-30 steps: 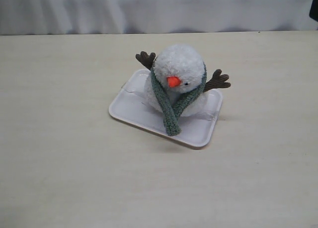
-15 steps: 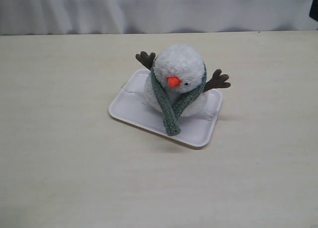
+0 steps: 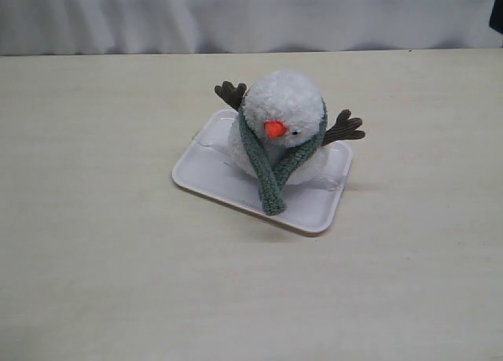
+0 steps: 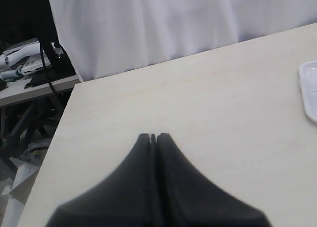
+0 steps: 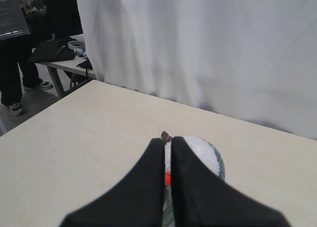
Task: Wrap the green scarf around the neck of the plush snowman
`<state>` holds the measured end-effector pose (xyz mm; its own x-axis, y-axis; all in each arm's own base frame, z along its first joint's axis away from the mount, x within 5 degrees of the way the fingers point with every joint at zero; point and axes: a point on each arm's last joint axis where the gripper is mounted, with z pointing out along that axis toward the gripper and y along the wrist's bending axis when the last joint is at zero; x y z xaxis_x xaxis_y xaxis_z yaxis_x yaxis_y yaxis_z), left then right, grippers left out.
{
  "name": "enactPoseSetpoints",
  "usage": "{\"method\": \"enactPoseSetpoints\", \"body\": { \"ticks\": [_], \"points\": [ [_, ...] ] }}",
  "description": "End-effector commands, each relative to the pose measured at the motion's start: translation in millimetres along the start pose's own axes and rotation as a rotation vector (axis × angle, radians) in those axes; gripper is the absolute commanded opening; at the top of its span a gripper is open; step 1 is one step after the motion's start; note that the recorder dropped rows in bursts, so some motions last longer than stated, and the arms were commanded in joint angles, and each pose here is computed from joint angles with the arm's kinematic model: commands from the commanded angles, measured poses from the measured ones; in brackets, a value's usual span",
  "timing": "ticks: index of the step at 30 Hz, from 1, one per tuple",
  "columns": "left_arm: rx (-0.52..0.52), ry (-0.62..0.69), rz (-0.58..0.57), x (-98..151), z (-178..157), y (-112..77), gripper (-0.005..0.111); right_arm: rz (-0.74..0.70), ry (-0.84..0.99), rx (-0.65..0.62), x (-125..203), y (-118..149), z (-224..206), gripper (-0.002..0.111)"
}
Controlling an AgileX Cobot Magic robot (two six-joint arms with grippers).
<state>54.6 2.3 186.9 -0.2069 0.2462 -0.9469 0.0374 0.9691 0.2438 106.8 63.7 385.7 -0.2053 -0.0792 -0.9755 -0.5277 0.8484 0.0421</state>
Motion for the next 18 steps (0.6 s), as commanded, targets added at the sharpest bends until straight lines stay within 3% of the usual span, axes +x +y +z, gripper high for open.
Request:
{"method": "enactPoseSetpoints", "body": {
  "ticks": [1, 4, 8, 9, 11, 16, 18],
  "points": [
    [0.007, -0.008, -0.001, 0, 0, -0.5, 0.000, -0.003, 0.003, 0.001, 2, 0, -1, 0.004],
    [0.008, 0.006, -0.001, 1, 0, -0.6, 0.000, -0.072, -0.041, 0.038, 8, -3, -8, 0.004],
    [0.008, 0.006, -0.001, 1, 0, -0.6, 0.000, -0.123, -0.389, 0.121, 15, -8, -28, 0.004],
    [0.008, 0.006, -0.001, 1, 0, -0.6, 0.000, -0.100, -0.537, 0.167, 27, -11, -39, 0.004],
    [0.008, 0.006, -0.001, 1, 0, -0.6, 0.000, -0.095, -0.647, 0.260, 50, -16, -52, 0.004],
    [0.008, 0.006, -0.001, 1, 0, -0.6, 0.000, -0.139, -0.674, 0.550, 99, -22, -72, 0.004],
    [0.008, 0.006, -0.001, 1, 0, -0.6, 0.000, -0.174, -0.585, 0.655, 114, -23, -73, 0.004]
  ]
}}
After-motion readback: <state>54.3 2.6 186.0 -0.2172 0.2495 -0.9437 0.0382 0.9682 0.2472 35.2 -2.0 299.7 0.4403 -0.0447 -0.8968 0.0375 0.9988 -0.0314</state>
